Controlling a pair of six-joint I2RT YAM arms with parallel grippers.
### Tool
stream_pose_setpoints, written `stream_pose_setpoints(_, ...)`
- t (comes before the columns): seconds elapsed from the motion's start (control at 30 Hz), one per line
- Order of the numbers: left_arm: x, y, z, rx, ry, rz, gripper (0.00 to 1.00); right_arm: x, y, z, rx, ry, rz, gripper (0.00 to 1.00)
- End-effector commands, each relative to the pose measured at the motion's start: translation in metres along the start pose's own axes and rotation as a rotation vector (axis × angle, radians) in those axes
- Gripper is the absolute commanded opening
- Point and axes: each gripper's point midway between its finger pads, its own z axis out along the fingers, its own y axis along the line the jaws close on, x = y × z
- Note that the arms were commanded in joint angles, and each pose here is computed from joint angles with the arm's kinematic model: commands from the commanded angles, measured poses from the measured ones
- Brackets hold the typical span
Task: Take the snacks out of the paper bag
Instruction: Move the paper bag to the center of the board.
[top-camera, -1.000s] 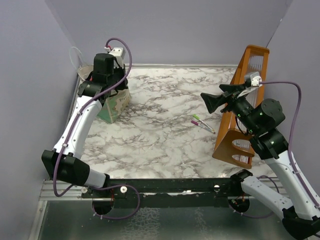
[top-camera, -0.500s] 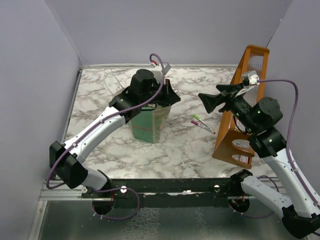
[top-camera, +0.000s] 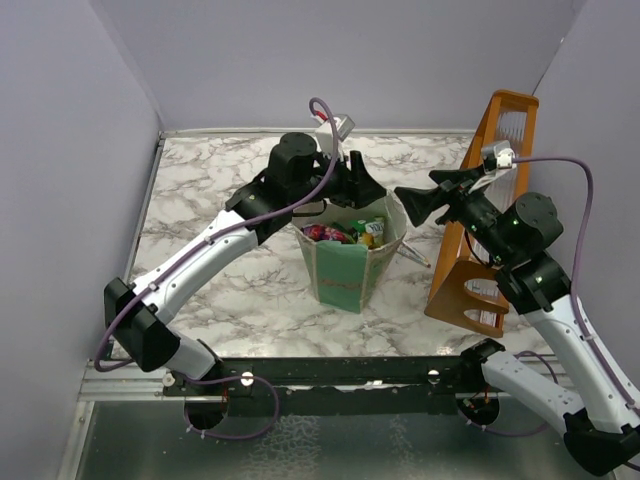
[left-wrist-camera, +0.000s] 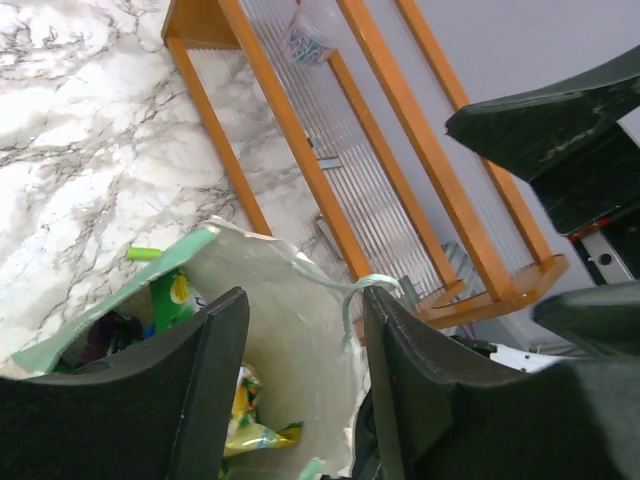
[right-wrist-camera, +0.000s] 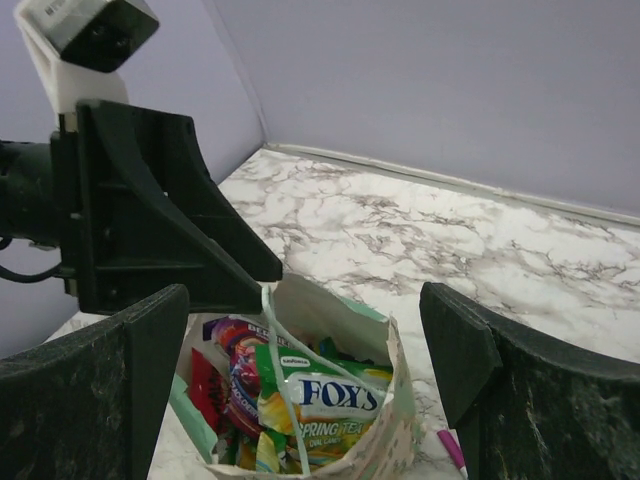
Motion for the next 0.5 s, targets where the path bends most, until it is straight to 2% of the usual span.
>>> stream_pose_setpoints(0.0,-0.035,-0.017,-0.031,-0.018,-0.091,0.109,0.58,-0.007,0.008,0.002,-0.034,-0.02,0.008,0.99)
stream_pose_setpoints(0.1,-0.041,-0.008,-0.048,-0.107,-0.096,0.171,0.69,-0.005,0.008,0.003,-0.035,-0.013,0.011,0.99)
stream_pose_setpoints(0.2,-0.047,0.012,-0.073,-0.262,-0.109,0.239,0.78,-0.002,0.006,0.003,-0.028,-0.005,0.01,0.99)
stream_pose_setpoints(0.33,-0.055,0.05,-0.121,-0.537,-0.15,0.311,0.82,0.004,0.003,0.004,-0.018,0.005,0.016,0.99)
stream_pose_setpoints(0.47,-0.057,0.088,-0.172,-0.818,-0.237,0.294,0.85,0.015,0.0,0.008,-0.008,0.026,0.037,0.99)
